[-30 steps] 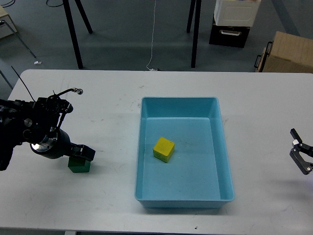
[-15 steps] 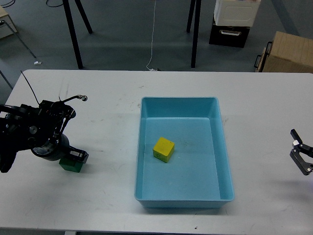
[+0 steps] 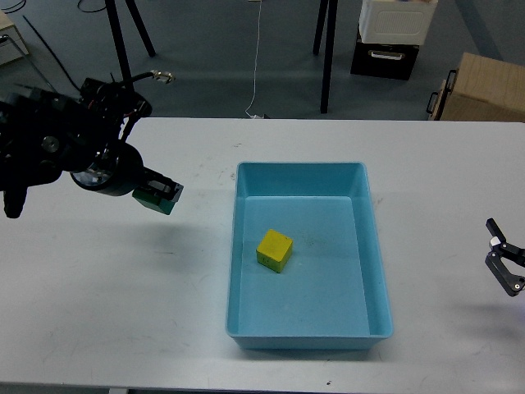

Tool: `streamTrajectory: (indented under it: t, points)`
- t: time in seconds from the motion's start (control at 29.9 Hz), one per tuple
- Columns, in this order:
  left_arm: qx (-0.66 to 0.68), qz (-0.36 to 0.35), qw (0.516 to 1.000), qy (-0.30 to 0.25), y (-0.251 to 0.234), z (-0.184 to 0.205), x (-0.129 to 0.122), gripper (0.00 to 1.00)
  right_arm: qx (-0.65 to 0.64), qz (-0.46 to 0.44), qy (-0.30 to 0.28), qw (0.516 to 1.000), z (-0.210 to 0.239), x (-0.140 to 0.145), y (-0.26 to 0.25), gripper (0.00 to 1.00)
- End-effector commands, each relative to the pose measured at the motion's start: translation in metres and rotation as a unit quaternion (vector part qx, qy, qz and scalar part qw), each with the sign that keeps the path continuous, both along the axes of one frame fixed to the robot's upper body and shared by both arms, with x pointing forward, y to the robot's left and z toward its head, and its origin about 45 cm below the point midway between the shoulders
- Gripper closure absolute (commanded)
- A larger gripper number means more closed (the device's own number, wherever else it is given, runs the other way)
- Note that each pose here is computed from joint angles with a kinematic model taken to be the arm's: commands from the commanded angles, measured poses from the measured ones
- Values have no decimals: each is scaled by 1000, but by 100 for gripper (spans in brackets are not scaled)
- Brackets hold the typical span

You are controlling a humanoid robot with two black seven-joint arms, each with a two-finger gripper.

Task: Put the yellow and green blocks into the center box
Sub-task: 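Carry the green cube into the tray beside the yellow cube, release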

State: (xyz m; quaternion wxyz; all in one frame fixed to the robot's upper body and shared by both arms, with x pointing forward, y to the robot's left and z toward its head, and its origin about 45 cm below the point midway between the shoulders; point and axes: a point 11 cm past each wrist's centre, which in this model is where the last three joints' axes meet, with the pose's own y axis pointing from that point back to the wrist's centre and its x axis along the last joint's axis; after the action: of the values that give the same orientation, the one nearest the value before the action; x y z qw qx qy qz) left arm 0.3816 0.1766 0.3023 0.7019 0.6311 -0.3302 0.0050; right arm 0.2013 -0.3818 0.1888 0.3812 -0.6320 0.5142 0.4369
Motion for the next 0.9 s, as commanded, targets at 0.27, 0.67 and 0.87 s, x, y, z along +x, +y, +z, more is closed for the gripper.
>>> streamTrajectory:
  t: [0.27, 0.67, 0.87]
  points:
    - [4, -110, 994, 4, -139, -4, -16, 100, -3, -9, 0, 1000, 0, 0, -6, 2]
    - [-2, -115, 992, 58, -159, -61, -32, 78, -1, -10, -1, 1000, -1, 1, -5, 2]
    - [-12, -111, 991, 69, -157, -68, -31, 48, -1, -9, -1, 1000, -1, 0, -5, 2]
